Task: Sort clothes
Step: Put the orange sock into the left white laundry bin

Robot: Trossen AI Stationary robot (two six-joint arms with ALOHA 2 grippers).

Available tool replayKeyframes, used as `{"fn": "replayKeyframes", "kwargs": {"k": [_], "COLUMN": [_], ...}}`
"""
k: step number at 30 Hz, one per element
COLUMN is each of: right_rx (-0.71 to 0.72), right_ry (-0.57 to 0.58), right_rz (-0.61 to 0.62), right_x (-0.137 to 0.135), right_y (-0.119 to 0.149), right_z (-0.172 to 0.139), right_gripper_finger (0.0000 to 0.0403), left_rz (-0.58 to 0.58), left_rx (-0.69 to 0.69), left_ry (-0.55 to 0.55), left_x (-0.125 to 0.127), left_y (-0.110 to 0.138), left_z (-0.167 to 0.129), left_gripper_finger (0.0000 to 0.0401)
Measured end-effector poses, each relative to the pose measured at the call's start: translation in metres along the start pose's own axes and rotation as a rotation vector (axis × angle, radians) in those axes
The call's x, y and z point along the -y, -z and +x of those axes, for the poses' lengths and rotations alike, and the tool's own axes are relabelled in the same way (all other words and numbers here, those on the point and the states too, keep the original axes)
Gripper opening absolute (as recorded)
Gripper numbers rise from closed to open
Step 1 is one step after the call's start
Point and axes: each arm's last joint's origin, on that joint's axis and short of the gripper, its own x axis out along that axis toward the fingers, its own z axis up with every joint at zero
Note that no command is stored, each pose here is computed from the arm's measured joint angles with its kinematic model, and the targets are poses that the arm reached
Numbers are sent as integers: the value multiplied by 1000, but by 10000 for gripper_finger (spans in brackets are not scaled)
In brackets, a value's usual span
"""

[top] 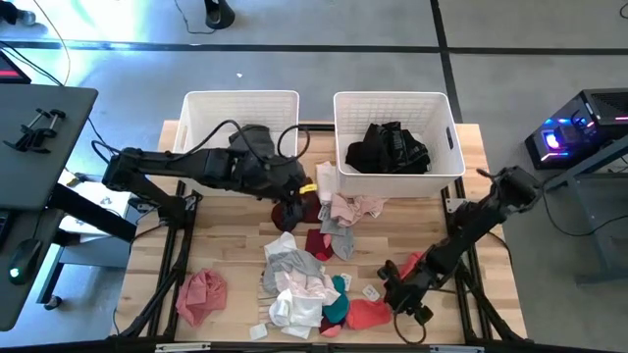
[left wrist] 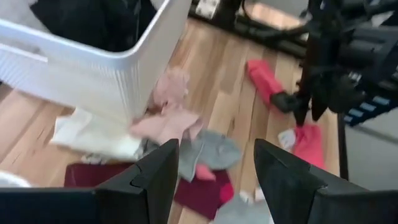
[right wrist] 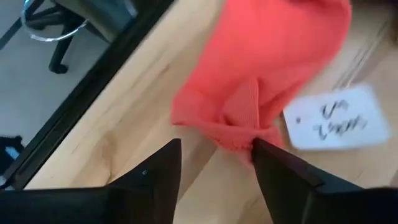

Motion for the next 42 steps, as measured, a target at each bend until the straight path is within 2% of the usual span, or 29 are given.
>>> {"fn": "replayKeyframes", "kwargs": {"k": [3, 10, 15, 18, 21, 24, 27, 32, 38, 42], "right_rx": [-17, 20, -41, -87, -160, -112, 69, 317, 539, 708], "right_ry": [26, 44, 75, 109, 198, 289, 324, 489, 657, 706], "right_rz": [100, 337, 536, 634, 795, 928, 934, 842, 755, 703], "right_x": [1, 0, -6, -13, -17, -16, -8, 26, 78, 105], "right_y": [-1, -25, -54, -75, -84, -94, -116, -146, -168, -180], "right_z": [7, 10, -15, -48, -84, -117, -152, -202, -240, -257], "right_gripper_finger": [140, 14, 13, 3, 6, 2, 3, 1, 1, 1], "left_rz": [12, 44, 55, 99, 162, 221, 232, 289, 424, 494], "left_rx": [-46, -146, -162, -137, -101, -80, -74, -16, 226, 333], "left_ry": [-14, -53, -95, -123, -155, -178, -167, -127, -33, -18], "left_x": [0, -2, -4, -4, -3, -3, -3, 3, 20, 26], "left_y": [5, 16, 20, 20, 20, 19, 20, 18, 2, -7], "left_z": [-1, -3, -11, -21, -29, -35, -39, -50, -66, -70], "left_gripper_finger": [197, 197, 197, 197, 197, 197, 197, 197, 197, 197]}}
